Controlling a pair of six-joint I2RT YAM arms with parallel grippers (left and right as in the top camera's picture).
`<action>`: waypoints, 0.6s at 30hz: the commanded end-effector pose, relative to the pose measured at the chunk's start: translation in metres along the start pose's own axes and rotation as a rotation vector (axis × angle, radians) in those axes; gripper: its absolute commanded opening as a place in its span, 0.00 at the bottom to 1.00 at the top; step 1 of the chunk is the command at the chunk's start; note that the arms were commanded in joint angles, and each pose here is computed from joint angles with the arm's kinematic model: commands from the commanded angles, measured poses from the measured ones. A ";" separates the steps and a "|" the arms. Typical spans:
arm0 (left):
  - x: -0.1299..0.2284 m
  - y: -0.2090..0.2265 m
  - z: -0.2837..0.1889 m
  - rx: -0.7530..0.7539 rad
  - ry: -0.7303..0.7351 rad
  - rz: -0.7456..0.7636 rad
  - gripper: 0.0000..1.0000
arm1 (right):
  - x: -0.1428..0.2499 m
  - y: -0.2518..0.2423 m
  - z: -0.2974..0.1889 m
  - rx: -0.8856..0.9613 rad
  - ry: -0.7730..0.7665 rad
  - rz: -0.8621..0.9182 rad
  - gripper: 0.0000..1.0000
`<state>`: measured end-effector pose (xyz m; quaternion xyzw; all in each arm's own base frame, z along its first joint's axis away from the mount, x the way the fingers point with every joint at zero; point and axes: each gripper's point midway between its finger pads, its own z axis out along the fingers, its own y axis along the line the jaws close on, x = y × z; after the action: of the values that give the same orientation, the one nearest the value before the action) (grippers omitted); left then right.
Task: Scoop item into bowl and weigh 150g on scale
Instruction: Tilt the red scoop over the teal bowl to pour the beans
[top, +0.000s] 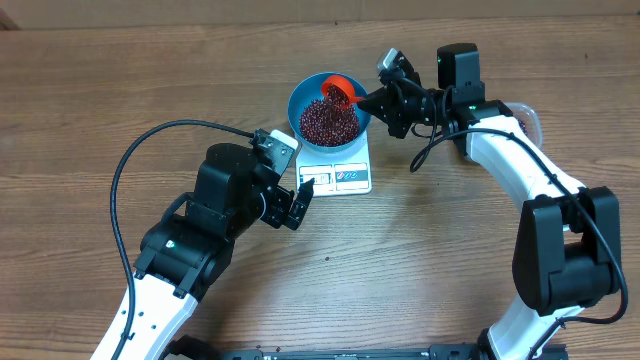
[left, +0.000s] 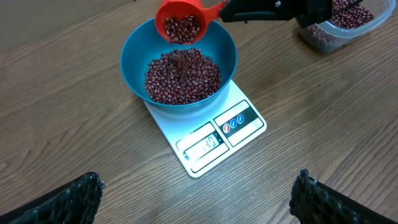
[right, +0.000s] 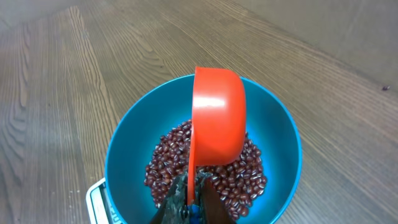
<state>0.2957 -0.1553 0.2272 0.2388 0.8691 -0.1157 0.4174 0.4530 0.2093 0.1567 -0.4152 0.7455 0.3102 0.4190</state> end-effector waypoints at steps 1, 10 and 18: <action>-0.008 0.000 -0.002 0.004 -0.016 -0.010 1.00 | 0.000 -0.001 0.002 0.001 -0.002 -0.089 0.04; -0.008 0.000 -0.002 0.004 -0.016 -0.010 1.00 | -0.002 -0.002 0.002 0.006 -0.008 -0.176 0.04; -0.008 0.000 -0.002 0.004 -0.016 -0.010 0.99 | -0.002 -0.002 0.002 0.006 -0.008 -0.177 0.04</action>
<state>0.2957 -0.1553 0.2272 0.2388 0.8691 -0.1157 0.4174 0.4544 0.2096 0.1584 -0.4715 0.7091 0.2760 0.4457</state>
